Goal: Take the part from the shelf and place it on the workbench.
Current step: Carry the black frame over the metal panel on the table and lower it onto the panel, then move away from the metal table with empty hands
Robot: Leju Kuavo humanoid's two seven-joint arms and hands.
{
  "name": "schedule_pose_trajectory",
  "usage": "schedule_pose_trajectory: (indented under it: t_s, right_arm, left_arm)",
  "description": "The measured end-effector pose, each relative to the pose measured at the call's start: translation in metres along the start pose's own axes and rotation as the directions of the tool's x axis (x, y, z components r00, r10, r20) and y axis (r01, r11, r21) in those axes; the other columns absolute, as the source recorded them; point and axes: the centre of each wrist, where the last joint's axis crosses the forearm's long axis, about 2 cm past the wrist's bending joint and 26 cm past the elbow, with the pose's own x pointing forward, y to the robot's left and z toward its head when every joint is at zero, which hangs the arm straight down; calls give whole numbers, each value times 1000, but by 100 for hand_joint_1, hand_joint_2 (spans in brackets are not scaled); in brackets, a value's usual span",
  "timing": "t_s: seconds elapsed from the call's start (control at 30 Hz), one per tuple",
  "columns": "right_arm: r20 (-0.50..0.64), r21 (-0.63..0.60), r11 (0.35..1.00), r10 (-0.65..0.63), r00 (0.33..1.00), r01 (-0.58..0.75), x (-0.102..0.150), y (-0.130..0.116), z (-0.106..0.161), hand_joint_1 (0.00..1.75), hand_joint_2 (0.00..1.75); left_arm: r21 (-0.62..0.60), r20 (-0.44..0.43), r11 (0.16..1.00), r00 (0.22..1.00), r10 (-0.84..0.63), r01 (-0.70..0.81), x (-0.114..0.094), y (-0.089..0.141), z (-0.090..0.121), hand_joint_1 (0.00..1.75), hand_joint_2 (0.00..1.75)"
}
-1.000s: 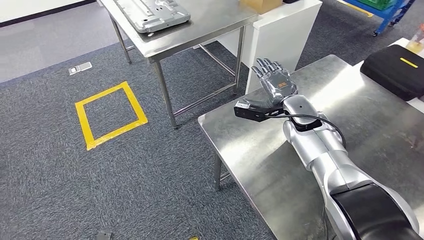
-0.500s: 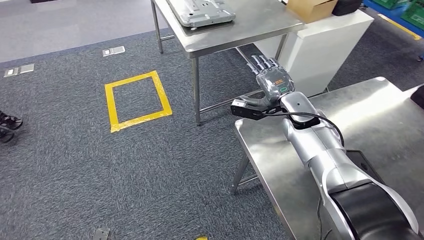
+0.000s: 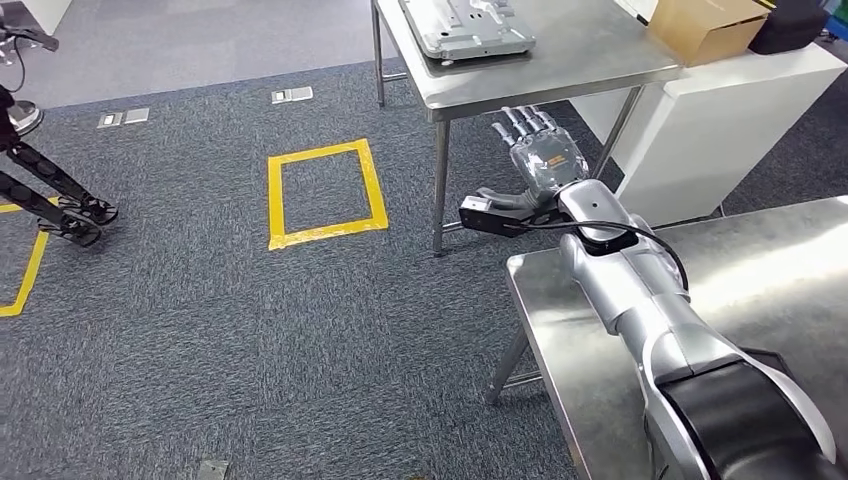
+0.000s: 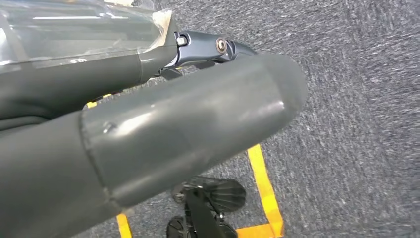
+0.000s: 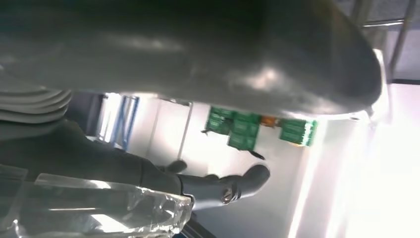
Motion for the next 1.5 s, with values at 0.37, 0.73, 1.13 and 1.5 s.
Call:
schedule_pose_trajectory:
  t_s: [0.37, 0.73, 1.13, 1.5]
  right_arm:
    - [3, -11, 1000, 2, 1000, -2, 1, -4, -3, 0, 0]
    - [1, 8, 1000, 22, 1000, -22, 0, 4, 3, 0, 0]
    - [18, -8, 999, 32, 999, -32, 6, -1, -1, 0, 0]
    - [46, -26, 999, 39, 998, -38, 13, -8, -6, 0, 0]
  left_arm:
    - [-3, -3, 1000, 1000, -1, 1, 1, -1, 0, 0, 0]
    - [-8, -4, 1000, 1000, 1, -1, 3, 1, -1, 0, 0]
    - [-9, -7, 1000, 1000, -5, 5, 2, 1, -1, 0, 0]
    - [1, -7, 1000, 1000, 7, -7, 2, 1, -1, 0, 0]
